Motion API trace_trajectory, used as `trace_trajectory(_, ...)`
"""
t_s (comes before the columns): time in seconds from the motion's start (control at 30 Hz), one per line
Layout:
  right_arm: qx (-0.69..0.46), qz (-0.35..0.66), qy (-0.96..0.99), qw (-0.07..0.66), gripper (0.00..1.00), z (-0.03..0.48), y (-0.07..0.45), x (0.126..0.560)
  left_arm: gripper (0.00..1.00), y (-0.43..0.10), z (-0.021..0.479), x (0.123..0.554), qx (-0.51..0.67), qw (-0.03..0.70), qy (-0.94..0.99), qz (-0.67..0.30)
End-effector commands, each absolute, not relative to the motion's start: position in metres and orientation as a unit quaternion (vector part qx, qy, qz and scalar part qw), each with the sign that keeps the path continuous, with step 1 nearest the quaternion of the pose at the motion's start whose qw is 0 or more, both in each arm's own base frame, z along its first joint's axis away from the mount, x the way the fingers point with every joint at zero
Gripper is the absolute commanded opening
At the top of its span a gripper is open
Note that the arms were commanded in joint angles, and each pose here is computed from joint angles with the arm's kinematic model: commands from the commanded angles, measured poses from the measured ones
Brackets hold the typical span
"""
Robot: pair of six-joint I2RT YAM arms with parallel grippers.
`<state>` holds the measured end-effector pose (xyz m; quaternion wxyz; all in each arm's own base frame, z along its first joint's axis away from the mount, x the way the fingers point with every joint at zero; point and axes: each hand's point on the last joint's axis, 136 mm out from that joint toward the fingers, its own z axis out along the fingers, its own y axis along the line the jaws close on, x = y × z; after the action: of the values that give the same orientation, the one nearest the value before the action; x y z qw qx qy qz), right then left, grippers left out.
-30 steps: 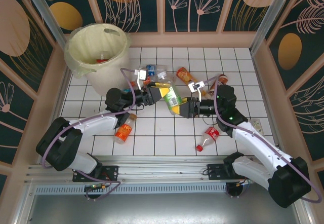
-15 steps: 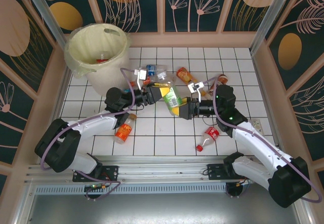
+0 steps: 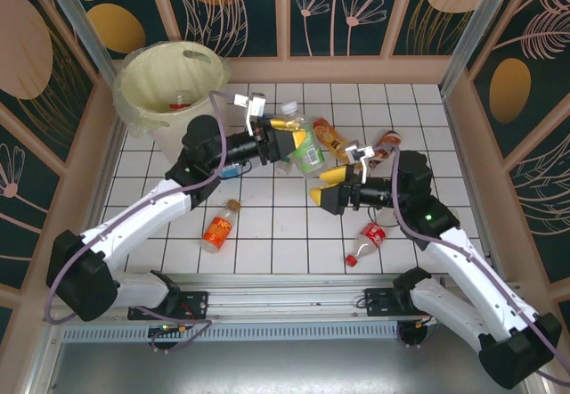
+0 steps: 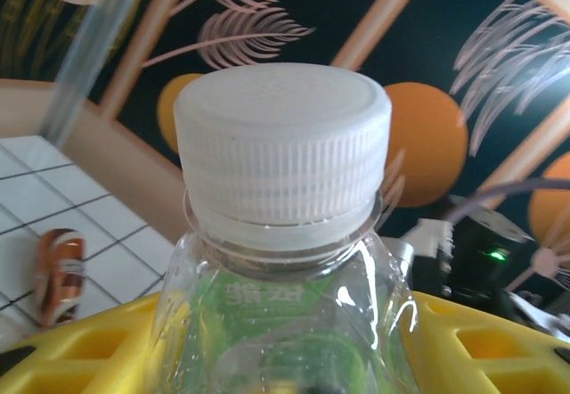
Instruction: Put the plastic bottles in the bin
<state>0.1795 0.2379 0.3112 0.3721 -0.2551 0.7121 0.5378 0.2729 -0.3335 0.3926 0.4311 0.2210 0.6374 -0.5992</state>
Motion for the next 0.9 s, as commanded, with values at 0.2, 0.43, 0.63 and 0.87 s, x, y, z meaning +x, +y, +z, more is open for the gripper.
trace_trajectory(0.2,-0.198,0.417,0.732,0.501,0.99,0.338,0.193,0.199,0.56,-0.299,0.422,0.305,0.229,0.525,0.704,-0.419)
trace_trajectory(0.43,-0.191,0.399,0.722,0.533,0.99,0.352,0.183,0.197,0.58,-0.259,0.439,0.347,0.174,0.57,0.735,-0.323)
trace_trajectory(0.63,-0.197,0.392,0.724,0.532,0.99,0.344,0.184,0.2,0.59,-0.22,0.467,0.38,0.139,0.608,0.74,-0.251)
trace_trajectory(0.87,-0.2,0.388,0.722,0.536,0.99,0.342,0.185,0.203,0.59,-0.18,0.503,0.402,0.096,0.66,0.73,-0.15)
